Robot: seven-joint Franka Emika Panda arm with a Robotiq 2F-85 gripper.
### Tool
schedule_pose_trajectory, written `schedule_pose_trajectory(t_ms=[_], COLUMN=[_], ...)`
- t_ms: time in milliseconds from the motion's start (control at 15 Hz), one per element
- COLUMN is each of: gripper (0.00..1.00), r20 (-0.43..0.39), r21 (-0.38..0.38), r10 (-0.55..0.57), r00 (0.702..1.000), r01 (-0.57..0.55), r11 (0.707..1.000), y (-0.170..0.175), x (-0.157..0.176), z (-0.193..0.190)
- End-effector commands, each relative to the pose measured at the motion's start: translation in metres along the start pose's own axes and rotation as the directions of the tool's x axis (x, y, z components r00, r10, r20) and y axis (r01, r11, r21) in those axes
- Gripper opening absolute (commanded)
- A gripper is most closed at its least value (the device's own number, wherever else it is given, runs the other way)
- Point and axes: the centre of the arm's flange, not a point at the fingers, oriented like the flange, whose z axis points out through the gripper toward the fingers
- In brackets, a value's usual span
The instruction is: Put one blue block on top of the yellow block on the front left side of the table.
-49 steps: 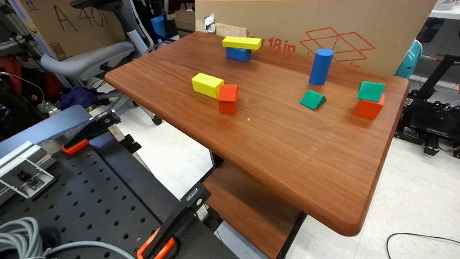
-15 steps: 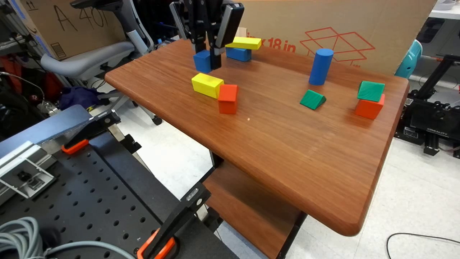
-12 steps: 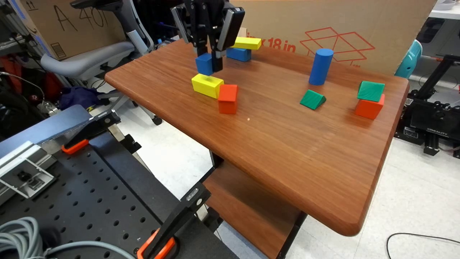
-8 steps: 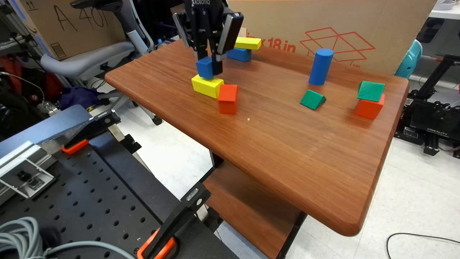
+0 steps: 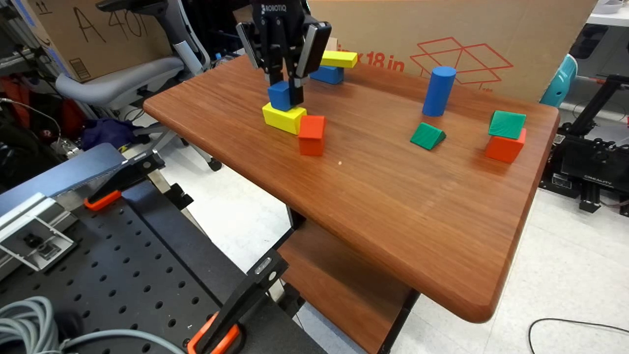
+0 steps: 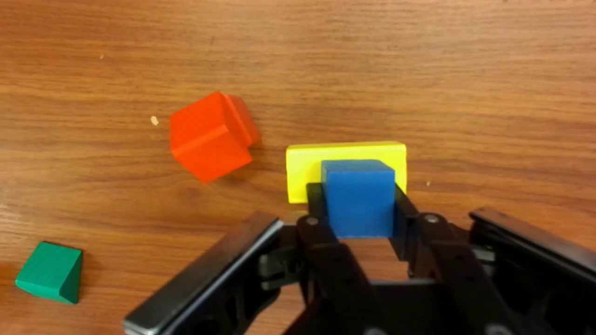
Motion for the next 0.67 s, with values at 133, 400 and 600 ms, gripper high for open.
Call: schedule_pose_trajectory(t_ms=[133, 400, 600], gripper=[0.64, 0.94, 1.00], r20=[0.005, -0.041, -0.123], r21=[-0.018, 0.031, 0.036], r10=[0.004, 0.003, -0.011], r00=[1.000, 0.999, 0.992], r01=[-0.003, -0.002, 0.015], r11=[1.000, 1.000, 0.999], y=[-0.003, -0.012, -0.026], x=[-0.004, -0.027, -0.050], z=[0.002, -0.029, -0.077])
